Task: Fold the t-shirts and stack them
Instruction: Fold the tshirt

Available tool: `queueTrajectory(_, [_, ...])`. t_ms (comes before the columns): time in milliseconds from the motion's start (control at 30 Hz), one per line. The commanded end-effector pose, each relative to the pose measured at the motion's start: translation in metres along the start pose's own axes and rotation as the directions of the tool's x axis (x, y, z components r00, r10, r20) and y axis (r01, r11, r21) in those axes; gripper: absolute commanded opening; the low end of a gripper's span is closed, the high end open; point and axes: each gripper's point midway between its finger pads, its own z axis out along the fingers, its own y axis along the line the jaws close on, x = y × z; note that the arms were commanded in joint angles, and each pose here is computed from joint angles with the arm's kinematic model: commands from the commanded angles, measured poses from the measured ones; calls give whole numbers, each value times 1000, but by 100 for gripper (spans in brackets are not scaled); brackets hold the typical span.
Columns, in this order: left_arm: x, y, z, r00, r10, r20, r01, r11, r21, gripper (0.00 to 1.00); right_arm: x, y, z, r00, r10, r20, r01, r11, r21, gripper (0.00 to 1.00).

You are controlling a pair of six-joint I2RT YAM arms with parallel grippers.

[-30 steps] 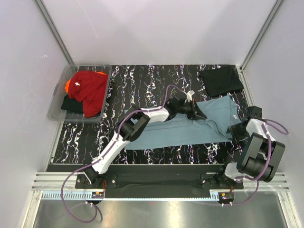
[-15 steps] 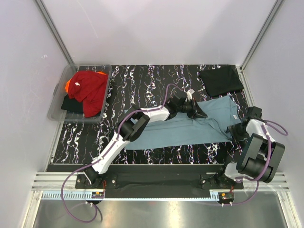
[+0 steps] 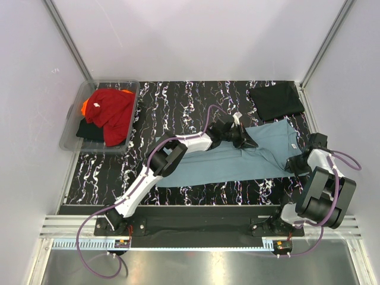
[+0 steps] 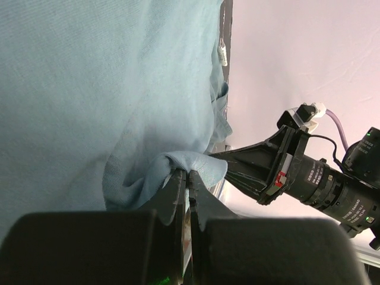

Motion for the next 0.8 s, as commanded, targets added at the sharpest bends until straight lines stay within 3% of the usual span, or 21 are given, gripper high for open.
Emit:
queueTrajectory(0, [-8,-22,-2,999,43,19,-44,997,61,0,-24,12,-8,995,-11,97,13,1000,-21,0])
queueTrajectory(300, [3,-38,-21,997,79,0,-78,994,72,0,-45,36,-61,967,-70,245,114,979,-170,0])
queueTrajectory(767, [44,-42,-32,988,137,-68,-134,990,52,0,-30,10,-95,955,-102,279,151,975,-162,0])
